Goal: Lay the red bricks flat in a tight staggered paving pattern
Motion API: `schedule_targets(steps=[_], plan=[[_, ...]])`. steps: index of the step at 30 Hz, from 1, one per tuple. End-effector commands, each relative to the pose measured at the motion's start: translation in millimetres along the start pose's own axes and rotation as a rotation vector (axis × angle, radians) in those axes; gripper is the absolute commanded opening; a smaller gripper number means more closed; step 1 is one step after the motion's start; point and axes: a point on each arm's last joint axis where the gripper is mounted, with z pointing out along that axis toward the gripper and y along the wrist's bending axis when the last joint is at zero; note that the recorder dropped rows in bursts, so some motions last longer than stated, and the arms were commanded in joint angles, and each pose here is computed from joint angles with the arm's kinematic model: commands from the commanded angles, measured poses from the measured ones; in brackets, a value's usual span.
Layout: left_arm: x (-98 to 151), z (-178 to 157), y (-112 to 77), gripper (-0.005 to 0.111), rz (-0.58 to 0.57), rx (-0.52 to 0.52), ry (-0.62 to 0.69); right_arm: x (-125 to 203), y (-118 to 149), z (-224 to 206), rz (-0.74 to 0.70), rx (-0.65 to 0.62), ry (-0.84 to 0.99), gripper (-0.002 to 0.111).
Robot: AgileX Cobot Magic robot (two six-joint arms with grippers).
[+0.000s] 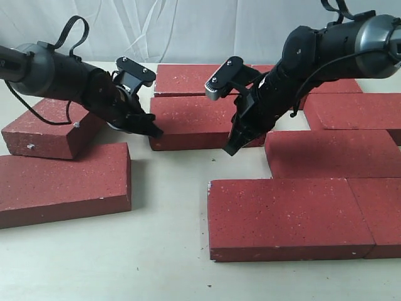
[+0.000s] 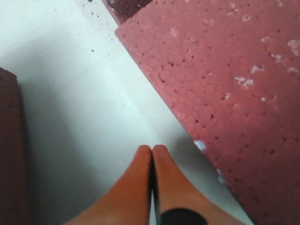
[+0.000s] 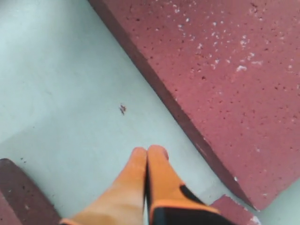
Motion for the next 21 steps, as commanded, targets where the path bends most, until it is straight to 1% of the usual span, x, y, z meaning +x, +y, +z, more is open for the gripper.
schedule_targets(steps=[1,7,15,21], plan=[[-4,0,-4.9,0.0,-0.016,0.009,-0.031,1,2,-5,0.023,-0.029,0.02,-0.001],[-10,-1,-19.2,0.0,0.019,0.023,-0.072,5,0,9,0.023,-0.037,0.041,-0.001],[-12,-1,-19.7,0.0,0.02,0.021,-0.096,3,-9,25,0.031,0.043,-0.016,-0.001],[-7,13,-21.0,0.0,0.024,0.021,-0.109,3,-9,25,0.036,0.046,-0.018,-0.001]])
